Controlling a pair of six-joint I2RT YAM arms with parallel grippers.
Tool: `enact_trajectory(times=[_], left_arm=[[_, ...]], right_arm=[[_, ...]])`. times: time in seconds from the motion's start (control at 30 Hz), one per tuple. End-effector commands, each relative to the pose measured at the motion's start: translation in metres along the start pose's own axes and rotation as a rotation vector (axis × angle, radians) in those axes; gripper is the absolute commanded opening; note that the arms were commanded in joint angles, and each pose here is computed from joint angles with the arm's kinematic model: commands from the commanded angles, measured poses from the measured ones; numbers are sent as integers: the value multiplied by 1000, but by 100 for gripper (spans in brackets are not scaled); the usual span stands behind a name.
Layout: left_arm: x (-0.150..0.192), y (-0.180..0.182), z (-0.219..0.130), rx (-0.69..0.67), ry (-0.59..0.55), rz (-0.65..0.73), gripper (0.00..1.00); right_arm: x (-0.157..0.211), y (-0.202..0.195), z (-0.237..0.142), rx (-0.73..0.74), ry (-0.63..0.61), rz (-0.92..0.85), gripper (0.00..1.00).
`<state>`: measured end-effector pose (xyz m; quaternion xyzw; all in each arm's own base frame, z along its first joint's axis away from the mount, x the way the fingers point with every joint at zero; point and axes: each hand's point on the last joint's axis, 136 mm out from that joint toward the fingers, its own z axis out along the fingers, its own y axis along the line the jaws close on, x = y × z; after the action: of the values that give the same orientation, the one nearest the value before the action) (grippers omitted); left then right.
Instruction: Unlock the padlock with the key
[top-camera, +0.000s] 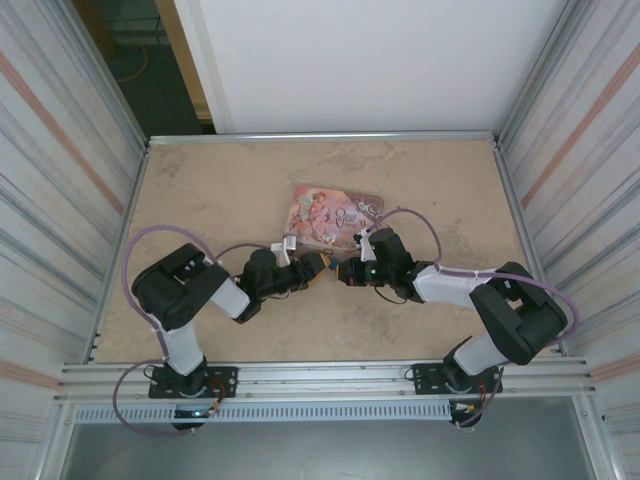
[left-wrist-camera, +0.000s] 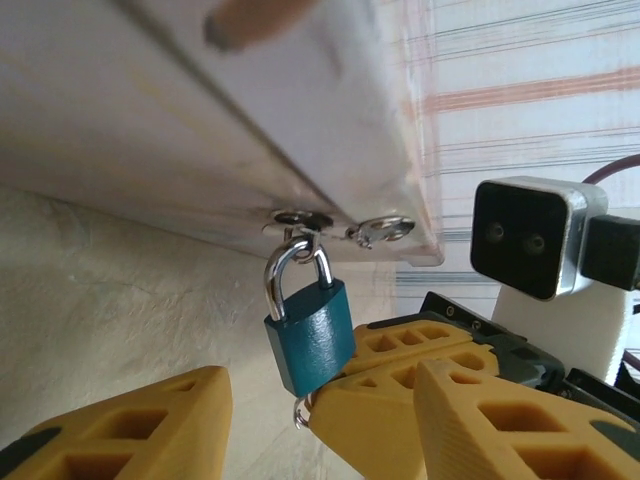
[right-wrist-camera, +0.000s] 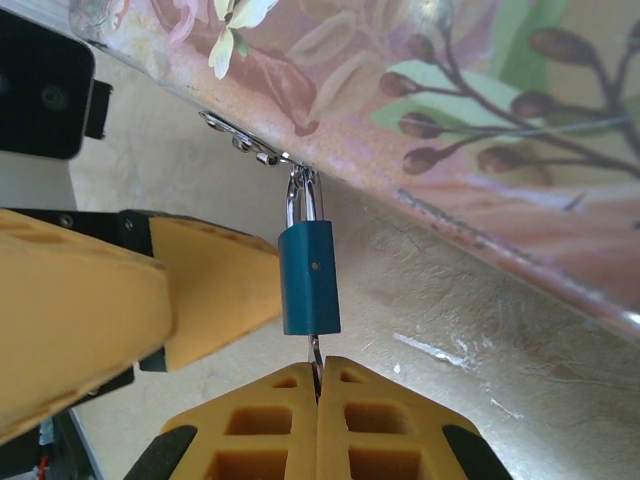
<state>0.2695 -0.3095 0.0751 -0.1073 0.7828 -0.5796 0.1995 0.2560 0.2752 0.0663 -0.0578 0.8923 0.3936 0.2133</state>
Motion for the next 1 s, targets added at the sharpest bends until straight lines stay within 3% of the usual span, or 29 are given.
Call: enact_trajectory(times=[0.0,0.97], left_arm=[[-11,-12,5,48,-47,-17,50],[-8,-12,27,67,-27,-135,30]], right_arm=[[-18,27,-6,-79,-41,-13,0],[-22,31,-7,-114,-34,25,0]])
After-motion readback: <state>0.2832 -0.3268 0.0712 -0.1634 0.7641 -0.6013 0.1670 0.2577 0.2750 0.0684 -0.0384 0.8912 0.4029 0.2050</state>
